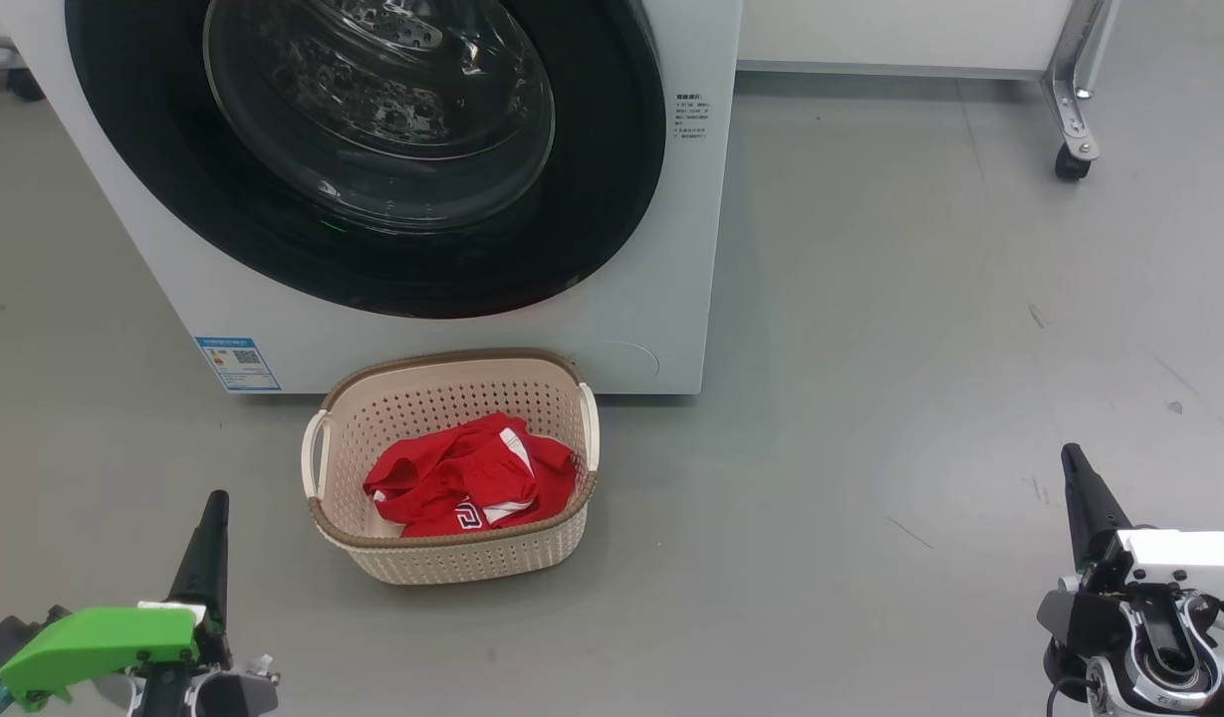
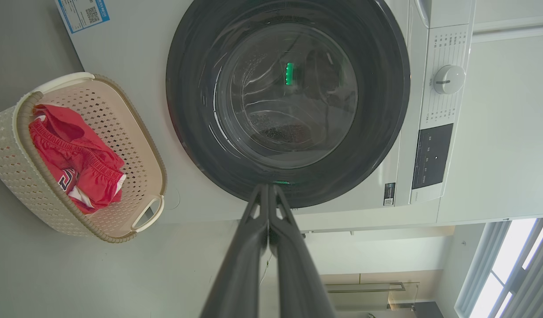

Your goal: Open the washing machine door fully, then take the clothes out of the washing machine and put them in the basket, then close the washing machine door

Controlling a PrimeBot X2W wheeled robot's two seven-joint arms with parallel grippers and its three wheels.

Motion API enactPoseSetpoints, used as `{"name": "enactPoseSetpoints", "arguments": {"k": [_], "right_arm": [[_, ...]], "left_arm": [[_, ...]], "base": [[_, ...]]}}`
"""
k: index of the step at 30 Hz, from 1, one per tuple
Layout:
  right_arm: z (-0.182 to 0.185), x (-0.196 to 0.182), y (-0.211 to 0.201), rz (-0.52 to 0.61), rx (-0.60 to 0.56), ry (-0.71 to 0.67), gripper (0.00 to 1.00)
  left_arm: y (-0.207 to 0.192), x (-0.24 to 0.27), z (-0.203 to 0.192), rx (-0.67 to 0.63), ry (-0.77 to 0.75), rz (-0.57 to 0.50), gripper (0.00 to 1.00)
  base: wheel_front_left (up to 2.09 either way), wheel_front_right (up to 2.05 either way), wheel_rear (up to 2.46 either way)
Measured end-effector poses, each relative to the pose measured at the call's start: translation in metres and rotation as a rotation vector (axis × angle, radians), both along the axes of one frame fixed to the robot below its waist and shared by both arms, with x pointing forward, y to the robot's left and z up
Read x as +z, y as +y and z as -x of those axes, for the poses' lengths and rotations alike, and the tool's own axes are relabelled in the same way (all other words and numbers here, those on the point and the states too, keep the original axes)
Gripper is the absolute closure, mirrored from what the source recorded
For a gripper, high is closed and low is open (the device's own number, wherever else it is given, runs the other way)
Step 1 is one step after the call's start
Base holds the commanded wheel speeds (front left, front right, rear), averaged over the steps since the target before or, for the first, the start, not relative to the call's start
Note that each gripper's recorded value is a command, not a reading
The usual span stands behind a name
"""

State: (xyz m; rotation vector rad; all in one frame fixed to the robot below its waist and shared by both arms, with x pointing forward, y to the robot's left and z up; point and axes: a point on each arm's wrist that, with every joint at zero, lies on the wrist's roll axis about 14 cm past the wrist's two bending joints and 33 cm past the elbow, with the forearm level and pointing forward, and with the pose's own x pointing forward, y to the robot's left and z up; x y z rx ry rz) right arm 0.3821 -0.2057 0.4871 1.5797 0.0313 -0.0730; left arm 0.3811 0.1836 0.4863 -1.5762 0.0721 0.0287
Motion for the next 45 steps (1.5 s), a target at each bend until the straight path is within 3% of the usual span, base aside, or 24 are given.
{"name": "enactPoseSetpoints", "arguments": {"k": [45], "right_arm": [[0.0000,0.0003,0.0000,0.000,0.000,-0.001,1.00]], "left_arm": [[0.0011,0.0000,0.0000,0.003,0.000,0.000,1.00]], "base": [[0.00,0.00,0.00]]}}
